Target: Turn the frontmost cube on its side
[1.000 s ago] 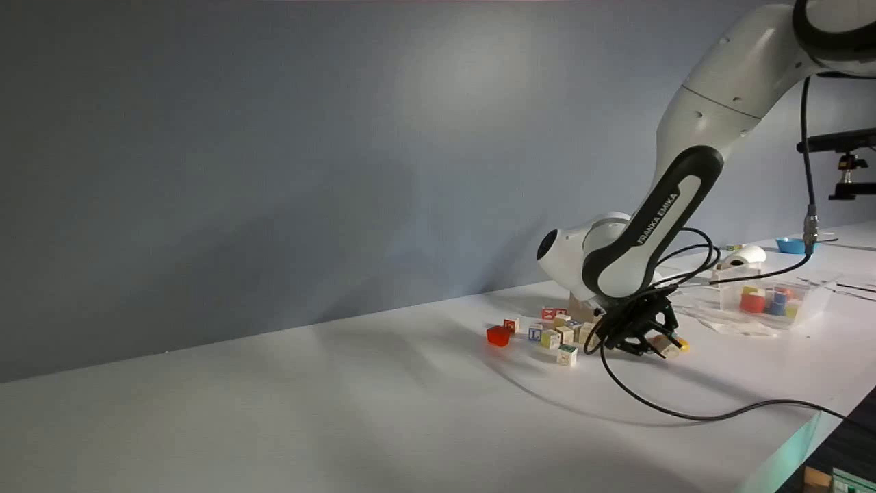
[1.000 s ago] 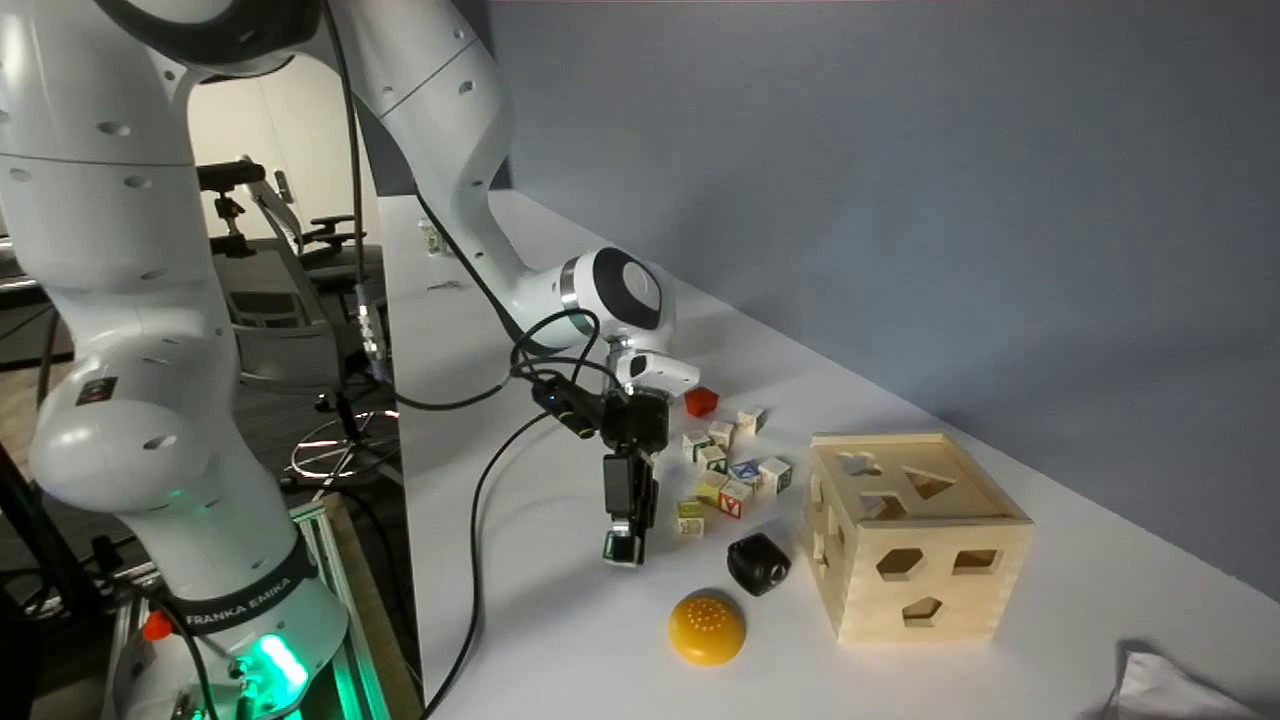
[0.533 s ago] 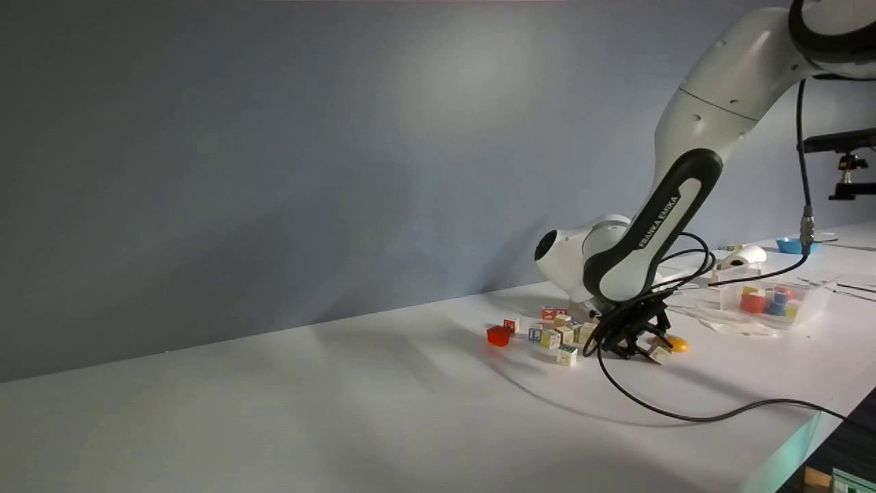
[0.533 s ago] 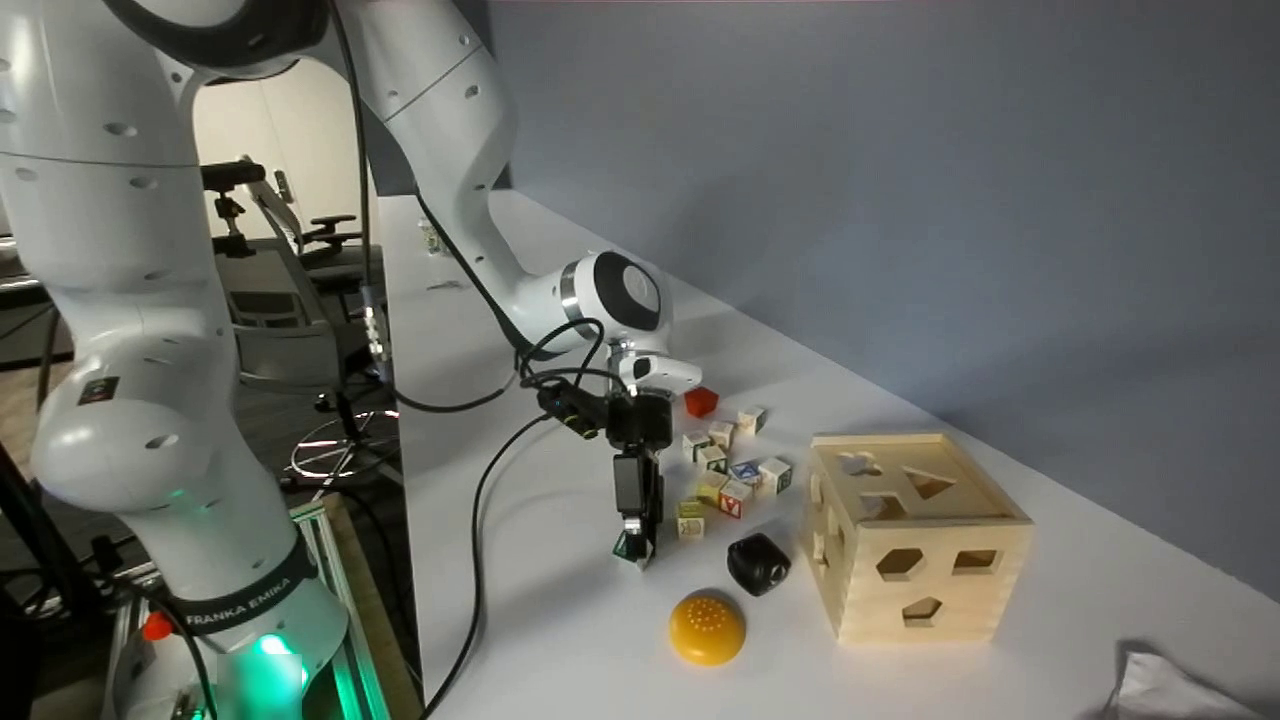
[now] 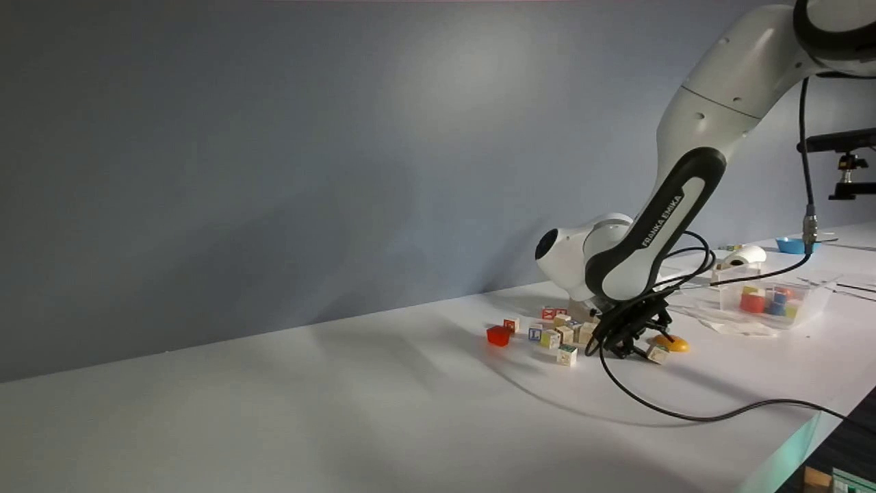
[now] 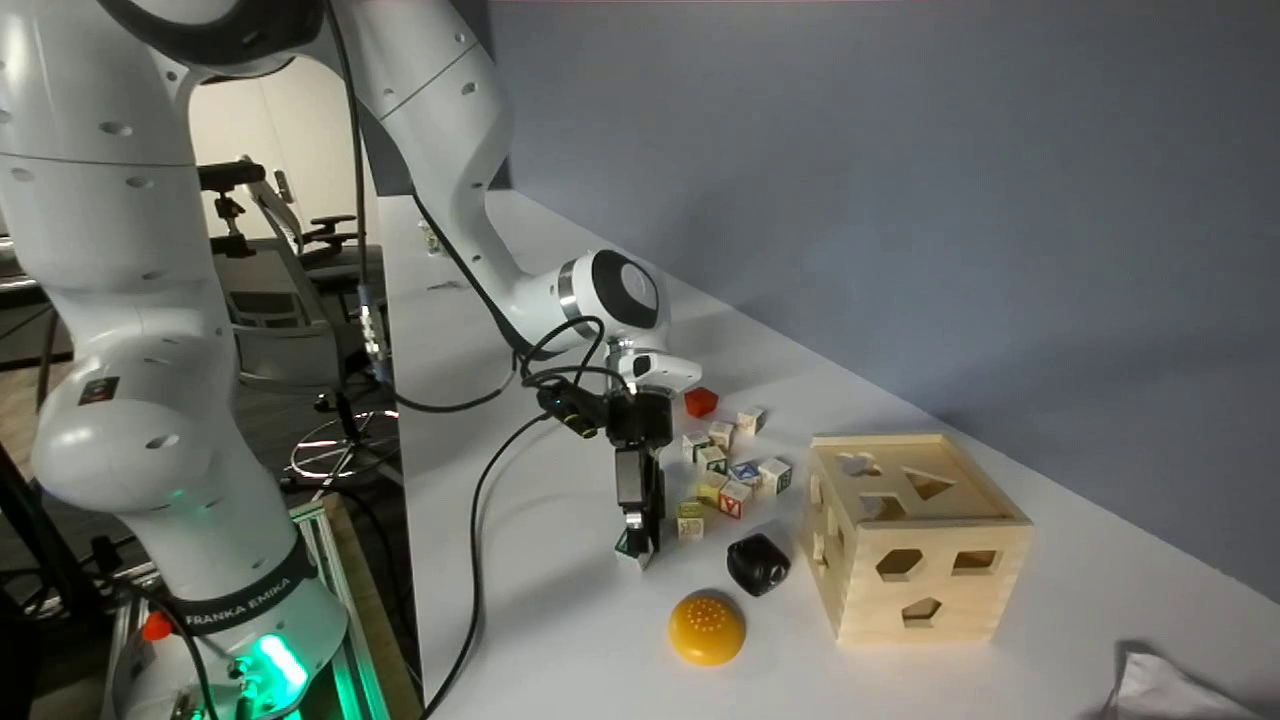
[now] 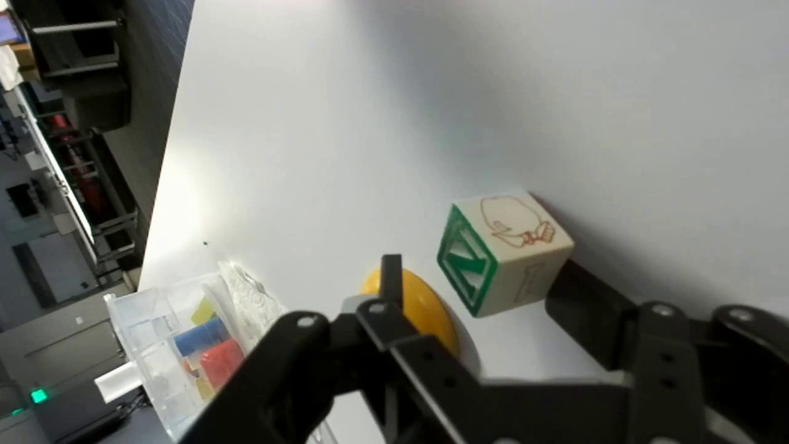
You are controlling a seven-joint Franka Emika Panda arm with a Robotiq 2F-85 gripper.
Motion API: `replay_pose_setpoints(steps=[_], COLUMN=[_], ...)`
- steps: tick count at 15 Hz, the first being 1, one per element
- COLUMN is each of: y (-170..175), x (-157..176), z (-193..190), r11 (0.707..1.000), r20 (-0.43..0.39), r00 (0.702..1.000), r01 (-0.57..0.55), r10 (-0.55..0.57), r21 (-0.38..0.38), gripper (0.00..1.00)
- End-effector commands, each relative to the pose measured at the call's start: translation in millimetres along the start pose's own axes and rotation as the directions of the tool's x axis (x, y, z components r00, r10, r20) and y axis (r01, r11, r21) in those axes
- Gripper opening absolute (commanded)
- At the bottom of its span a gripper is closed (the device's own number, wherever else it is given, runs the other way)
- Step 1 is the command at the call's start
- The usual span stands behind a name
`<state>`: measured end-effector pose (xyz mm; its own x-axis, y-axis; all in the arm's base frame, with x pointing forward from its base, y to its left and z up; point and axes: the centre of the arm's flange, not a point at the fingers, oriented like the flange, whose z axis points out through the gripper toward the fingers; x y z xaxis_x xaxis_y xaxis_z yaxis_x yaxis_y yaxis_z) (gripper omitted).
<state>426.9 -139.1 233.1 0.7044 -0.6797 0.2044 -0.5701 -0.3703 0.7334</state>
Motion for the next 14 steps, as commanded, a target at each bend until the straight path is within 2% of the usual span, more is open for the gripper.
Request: replay_pose_setpoints(steps=[1, 3, 7, 9, 11, 14], y=[-1, 5, 26, 46, 71, 106], x=[-13, -22, -46, -58, -67, -84], z=[-9, -25, -63, -78, -91, -107], r11=[0.995, 0.983, 0.932, 0.908, 0.896, 0.837], r20=[-0.039, -0.061, -0.081, -0.077, -0.046, -0.038], r00=[0.998, 0.996, 0.990, 0.990, 0.993, 0.971], r01=[0.045, 0.071, 0.135, 0.139, 0.119, 0.224], r10=[-0.041, -0.062, -0.114, -0.117, -0.111, -0.237], r21=[0.092, 0.167, 0.337, 0.395, 0.427, 0.499], gripper=[0.95, 1.00, 1.00, 1.00, 1.00, 1.00])
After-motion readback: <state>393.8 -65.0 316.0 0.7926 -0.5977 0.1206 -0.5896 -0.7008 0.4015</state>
